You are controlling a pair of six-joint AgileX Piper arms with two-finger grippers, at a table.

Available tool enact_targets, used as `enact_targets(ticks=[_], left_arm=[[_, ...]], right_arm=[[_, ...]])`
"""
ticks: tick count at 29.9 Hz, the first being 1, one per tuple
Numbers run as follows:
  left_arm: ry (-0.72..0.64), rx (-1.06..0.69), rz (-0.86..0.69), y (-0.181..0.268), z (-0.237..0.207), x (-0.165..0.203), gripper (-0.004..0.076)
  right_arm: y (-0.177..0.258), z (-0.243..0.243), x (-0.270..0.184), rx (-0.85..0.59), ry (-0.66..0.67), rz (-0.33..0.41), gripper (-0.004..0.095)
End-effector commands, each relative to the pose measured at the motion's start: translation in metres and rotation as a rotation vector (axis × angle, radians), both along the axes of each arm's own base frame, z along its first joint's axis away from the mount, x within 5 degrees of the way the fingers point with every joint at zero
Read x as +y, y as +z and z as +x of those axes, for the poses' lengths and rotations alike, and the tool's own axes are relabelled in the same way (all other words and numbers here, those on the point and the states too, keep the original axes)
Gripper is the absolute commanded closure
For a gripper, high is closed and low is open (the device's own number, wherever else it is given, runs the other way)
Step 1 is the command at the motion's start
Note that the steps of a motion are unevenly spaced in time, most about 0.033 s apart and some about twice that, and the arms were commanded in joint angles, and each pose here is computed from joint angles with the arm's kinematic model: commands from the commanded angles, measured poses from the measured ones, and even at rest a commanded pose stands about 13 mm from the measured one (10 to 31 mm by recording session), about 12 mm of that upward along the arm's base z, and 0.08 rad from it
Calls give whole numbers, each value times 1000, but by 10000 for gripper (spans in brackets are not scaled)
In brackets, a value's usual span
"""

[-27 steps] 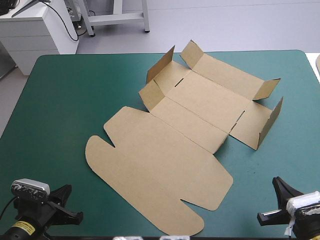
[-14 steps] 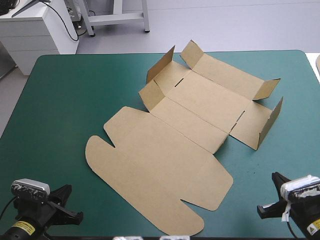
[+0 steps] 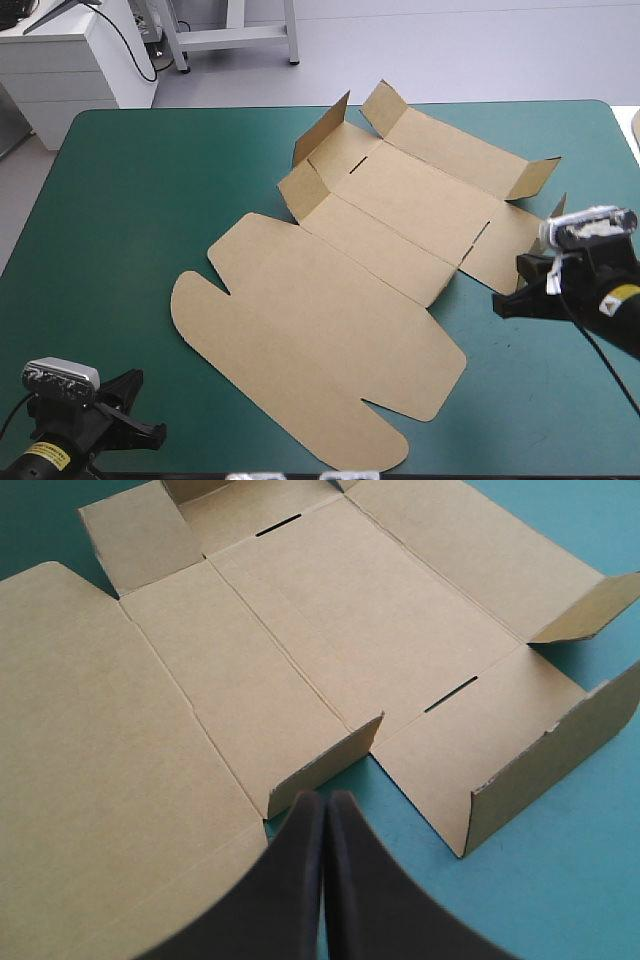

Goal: Fold the box

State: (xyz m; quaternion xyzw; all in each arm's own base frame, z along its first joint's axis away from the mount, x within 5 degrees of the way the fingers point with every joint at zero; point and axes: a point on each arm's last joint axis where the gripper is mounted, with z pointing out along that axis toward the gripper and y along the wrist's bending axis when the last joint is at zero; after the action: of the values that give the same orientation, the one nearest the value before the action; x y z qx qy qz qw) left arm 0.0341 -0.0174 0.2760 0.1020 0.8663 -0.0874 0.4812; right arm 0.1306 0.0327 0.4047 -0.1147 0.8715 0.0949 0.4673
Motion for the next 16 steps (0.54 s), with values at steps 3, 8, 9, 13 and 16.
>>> enact_targets(ticks=[3, 8, 9, 13, 16], left_arm=[[8, -79, -32, 14, 2, -1, 731], [8, -79, -32, 14, 2, -1, 731], [8, -79, -32, 14, 2, -1, 731], [8, -79, -32, 14, 2, -1, 731], [8, -79, -32, 14, 2, -1, 731]], right_arm=[[24, 47, 8, 155, -1, 32, 927], [21, 86, 15, 323, -25, 55, 922], [19, 93, 16, 350, -28, 58, 921], [10, 113, 19, 430, -37, 60, 917], [2, 123, 19, 475, -85, 87, 875]])
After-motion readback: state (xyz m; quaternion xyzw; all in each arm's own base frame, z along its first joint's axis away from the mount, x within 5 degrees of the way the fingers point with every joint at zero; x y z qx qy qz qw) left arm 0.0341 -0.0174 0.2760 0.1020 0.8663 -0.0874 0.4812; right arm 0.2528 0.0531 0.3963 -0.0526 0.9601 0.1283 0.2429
